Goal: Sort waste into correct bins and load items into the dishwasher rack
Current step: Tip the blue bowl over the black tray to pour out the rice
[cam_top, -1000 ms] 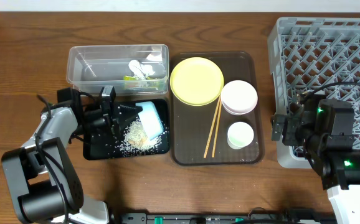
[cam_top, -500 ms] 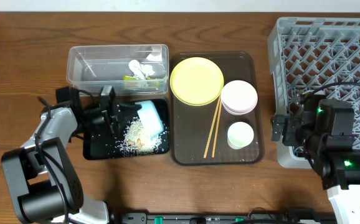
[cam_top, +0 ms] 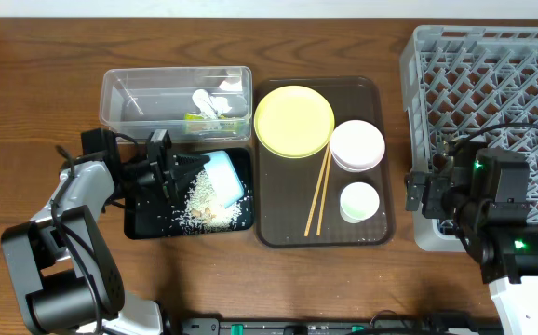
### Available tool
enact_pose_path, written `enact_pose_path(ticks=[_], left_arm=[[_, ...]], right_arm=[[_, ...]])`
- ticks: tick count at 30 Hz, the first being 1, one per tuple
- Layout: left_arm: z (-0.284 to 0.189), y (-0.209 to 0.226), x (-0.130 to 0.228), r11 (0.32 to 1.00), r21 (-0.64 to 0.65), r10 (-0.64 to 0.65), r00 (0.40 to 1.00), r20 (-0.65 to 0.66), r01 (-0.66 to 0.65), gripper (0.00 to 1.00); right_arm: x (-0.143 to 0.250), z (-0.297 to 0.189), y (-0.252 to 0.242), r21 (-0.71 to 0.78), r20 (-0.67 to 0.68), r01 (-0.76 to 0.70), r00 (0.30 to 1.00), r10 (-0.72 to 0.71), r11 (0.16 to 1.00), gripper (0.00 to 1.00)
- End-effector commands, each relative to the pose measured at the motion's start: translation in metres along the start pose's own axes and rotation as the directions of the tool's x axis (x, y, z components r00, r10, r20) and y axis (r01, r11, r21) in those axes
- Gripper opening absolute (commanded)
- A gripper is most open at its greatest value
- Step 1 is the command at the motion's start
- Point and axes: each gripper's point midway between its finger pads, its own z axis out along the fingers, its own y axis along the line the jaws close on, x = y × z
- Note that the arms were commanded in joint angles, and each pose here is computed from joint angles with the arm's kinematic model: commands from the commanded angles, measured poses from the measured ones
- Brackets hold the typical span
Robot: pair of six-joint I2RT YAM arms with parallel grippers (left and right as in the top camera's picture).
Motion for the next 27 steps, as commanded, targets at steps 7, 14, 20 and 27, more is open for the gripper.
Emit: enact_pose_path(ticks=[7,14,20,27], left_arm=[[-0.002,-0.006,0.005,0.993,0.025,-0.115,0.993,-0.009,0.115,0.06],[-0.002,-0.014,0.006,0.963,0.025,0.268,0.964,0.002,-0.267,0.06],[0.003,-0.015,0.012,0.901,-0.069,0.430,0.903,0.009,-0.428,0.06],[0.005,-0.027,0.020,0.938,-0.036,0.344,0.939,0.004,-0.343,0.06]], right_arm=[[-0.006,-0.005,0.005,-0.014,0.019,0.010,1.000,-0.010,1.000,0.99],[-0.006,-0.005,0.005,-0.014,0.020,0.010,1.000,-0.010,1.000,0.99],[-0.006,-0.005,0.005,-0.014,0.020,0.010,1.000,-0.010,1.000,0.99],[-0.006,-0.005,0.005,-0.014,0.020,0.010,1.000,-0.010,1.000,0.99]])
